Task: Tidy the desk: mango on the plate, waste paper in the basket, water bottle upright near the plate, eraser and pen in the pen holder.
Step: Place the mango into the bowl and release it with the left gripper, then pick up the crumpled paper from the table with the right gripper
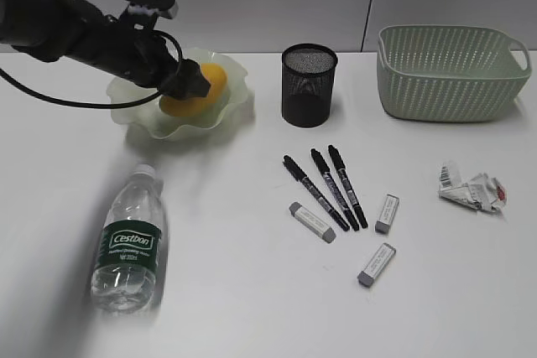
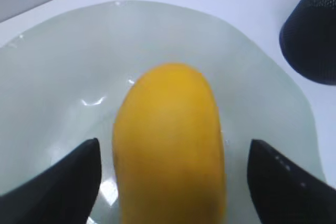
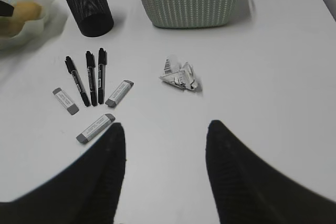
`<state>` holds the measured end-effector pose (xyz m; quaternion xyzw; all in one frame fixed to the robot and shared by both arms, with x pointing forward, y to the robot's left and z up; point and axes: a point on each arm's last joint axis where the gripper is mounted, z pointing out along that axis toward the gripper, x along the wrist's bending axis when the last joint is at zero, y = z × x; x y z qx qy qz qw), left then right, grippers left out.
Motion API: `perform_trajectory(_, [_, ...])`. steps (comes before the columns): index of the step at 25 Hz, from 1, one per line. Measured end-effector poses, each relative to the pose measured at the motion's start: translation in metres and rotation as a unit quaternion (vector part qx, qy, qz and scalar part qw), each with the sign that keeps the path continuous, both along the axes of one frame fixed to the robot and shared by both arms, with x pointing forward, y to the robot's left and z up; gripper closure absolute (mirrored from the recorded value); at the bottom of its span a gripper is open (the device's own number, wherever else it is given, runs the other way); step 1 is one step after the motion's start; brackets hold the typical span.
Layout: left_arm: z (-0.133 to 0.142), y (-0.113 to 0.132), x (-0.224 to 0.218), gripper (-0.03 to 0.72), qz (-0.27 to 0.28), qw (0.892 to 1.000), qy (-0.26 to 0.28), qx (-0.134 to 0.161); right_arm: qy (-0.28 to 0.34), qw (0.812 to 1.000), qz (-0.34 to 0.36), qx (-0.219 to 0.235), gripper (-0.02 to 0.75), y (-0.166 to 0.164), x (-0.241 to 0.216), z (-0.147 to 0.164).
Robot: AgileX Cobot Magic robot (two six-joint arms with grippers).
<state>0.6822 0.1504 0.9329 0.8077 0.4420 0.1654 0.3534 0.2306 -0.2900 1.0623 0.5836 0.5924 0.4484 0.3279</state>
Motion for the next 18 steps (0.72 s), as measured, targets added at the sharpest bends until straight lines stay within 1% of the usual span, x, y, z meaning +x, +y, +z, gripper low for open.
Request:
perform_trajectory(4, [0.021, 0.000, -0.003, 0.020, -0.006, 1.000, -0.013, -0.010, 0.000, 1.000, 0.000, 0.000, 0.336, 0.000, 0.000, 0.000])
perform_trajectory(6, [0.035, -0.002, -0.008, 0.024, -0.018, 1.000, -0.012, -0.021, 0.000, 1.000, 0.000, 0.000, 0.336, 0.000, 0.000, 0.000])
perform_trajectory(7, [0.043, -0.002, -0.012, 0.038, -0.022, 0.999, -0.007, -0.030, 0.000, 1.000, 0.000, 0.000, 0.336, 0.000, 0.000, 0.000])
perform_trajectory(8, [0.054, -0.003, -0.017, 0.064, -0.029, 0.999, -0.002, -0.041, 0.000, 1.000, 0.000, 0.000, 0.336, 0.000, 0.000, 0.000])
perform_trajectory(10, [0.077, -0.004, -0.028, 0.139, -0.041, 0.997, 0.009, -0.059, 0.000, 1.000, 0.000, 0.000, 0.336, 0.000, 0.000, 0.000])
perform_trajectory(12, [0.107, -0.001, -0.043, 0.232, -0.048, 0.997, 0.011, -0.063, 0.000, 1.000, 0.000, 0.000, 0.336, 0.000, 0.000, 0.000])
perform_trajectory(13, [0.122, 0.003, -0.052, 0.262, -0.050, 0.997, 0.008, -0.055, 0.000, 1.000, 0.000, 0.000, 0.336, 0.000, 0.000, 0.000])
perform_trajectory(15, [0.146, 0.015, -0.075, 0.301, -0.041, 0.999, -0.002, -0.021, 0.000, 1.000, 0.000, 0.000, 0.336, 0.000, 0.000, 0.000])
perform_trajectory(16, [0.160, 0.022, -0.090, 0.310, -0.030, 0.999, -0.012, -0.011, 0.000, 1.000, 0.000, 0.000, 0.336, 0.000, 0.000, 0.000])
perform_trajectory(17, [0.166, 0.030, -0.105, 0.314, -0.021, 1.000, -0.016, 0.009, 0.000, 1.000, 0.000, 0.000, 0.336, 0.000, 0.000, 0.000])
perform_trajectory(18, [0.175, 0.040, -0.125, 0.317, -0.006, 0.999, -0.025, 0.020, 0.000, 1.000, 0.000, 0.000, 0.336, 0.000, 0.000, 0.000])
